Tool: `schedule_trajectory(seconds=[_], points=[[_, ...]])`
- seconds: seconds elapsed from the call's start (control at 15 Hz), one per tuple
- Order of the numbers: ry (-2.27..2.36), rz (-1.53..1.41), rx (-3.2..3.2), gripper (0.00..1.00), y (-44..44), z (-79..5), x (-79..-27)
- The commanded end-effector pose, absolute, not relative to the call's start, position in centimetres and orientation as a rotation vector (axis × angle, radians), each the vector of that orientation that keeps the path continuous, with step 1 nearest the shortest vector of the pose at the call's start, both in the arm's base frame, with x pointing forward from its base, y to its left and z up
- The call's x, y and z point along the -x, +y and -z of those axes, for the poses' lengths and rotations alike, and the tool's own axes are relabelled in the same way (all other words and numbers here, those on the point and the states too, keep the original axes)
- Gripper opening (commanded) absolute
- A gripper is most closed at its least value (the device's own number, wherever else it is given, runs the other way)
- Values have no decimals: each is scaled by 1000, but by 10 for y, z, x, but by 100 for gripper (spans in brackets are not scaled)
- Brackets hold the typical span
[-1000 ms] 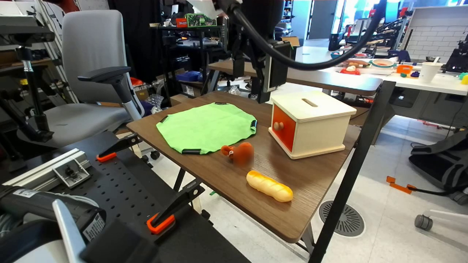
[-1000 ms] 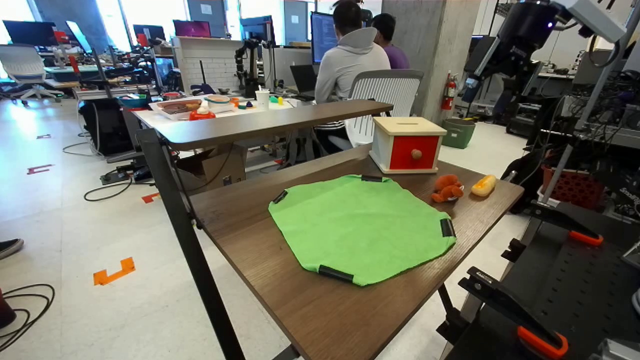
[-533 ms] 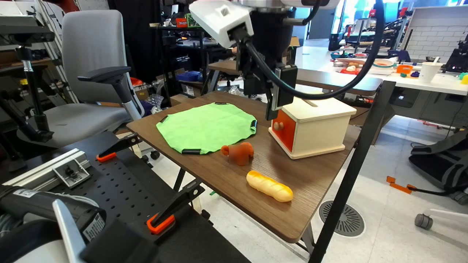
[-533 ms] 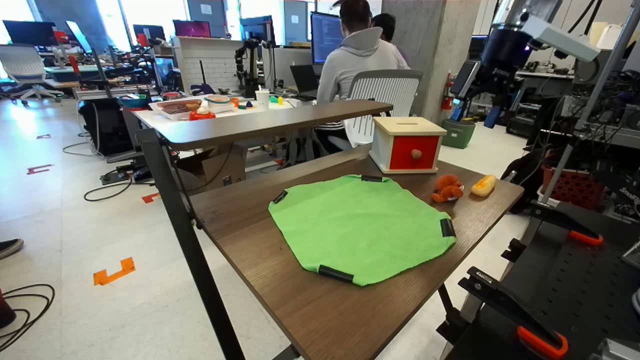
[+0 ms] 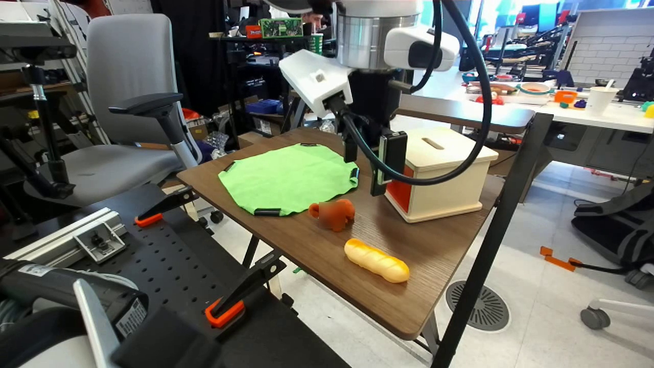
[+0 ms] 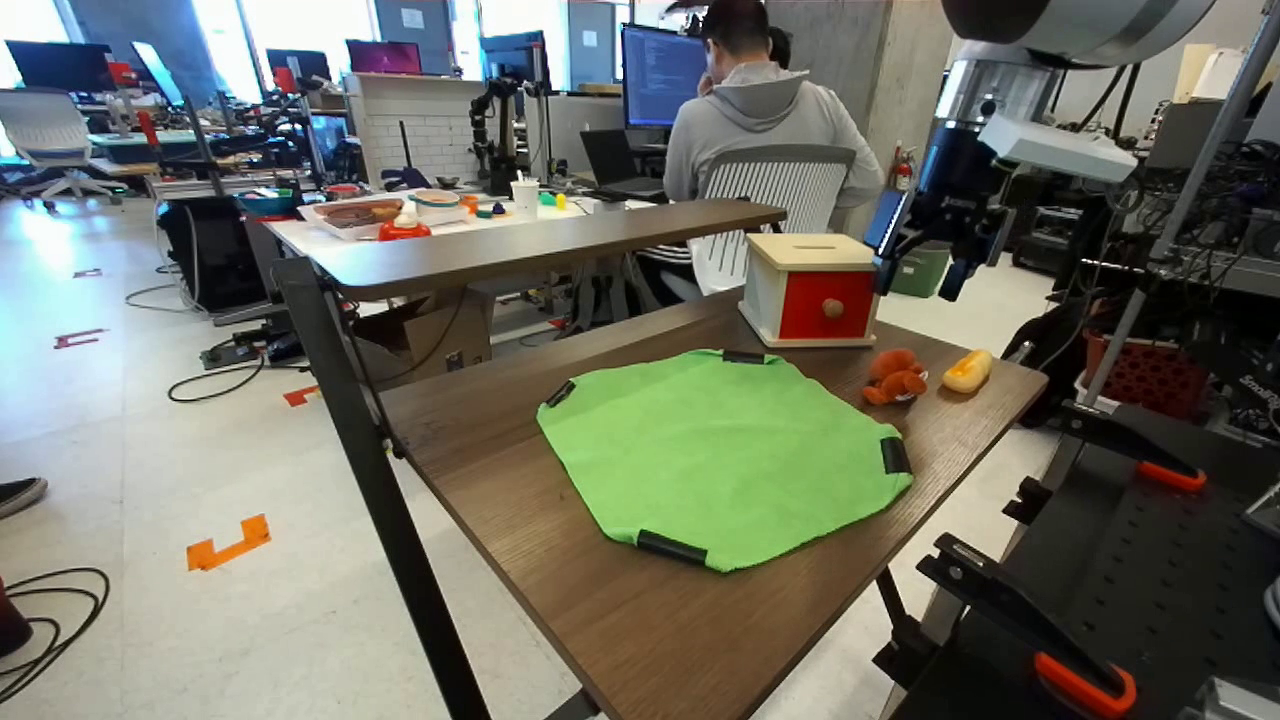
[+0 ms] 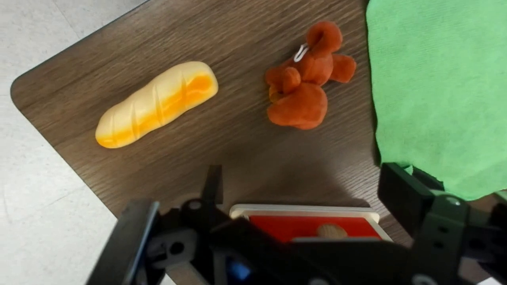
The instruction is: Open the drawer
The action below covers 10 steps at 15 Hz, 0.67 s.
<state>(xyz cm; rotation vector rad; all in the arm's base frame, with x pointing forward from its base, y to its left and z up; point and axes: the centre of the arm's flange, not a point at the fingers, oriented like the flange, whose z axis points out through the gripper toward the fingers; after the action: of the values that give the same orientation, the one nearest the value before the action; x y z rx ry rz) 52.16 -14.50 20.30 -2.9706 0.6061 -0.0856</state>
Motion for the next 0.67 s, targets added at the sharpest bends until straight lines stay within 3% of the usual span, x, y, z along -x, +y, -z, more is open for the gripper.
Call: schedule_trajectory(seconds=[0.0,0.6], points=[[637,101,2977,100,-140,-190,-541],[712,153,2975,100,-135,-174,-568]])
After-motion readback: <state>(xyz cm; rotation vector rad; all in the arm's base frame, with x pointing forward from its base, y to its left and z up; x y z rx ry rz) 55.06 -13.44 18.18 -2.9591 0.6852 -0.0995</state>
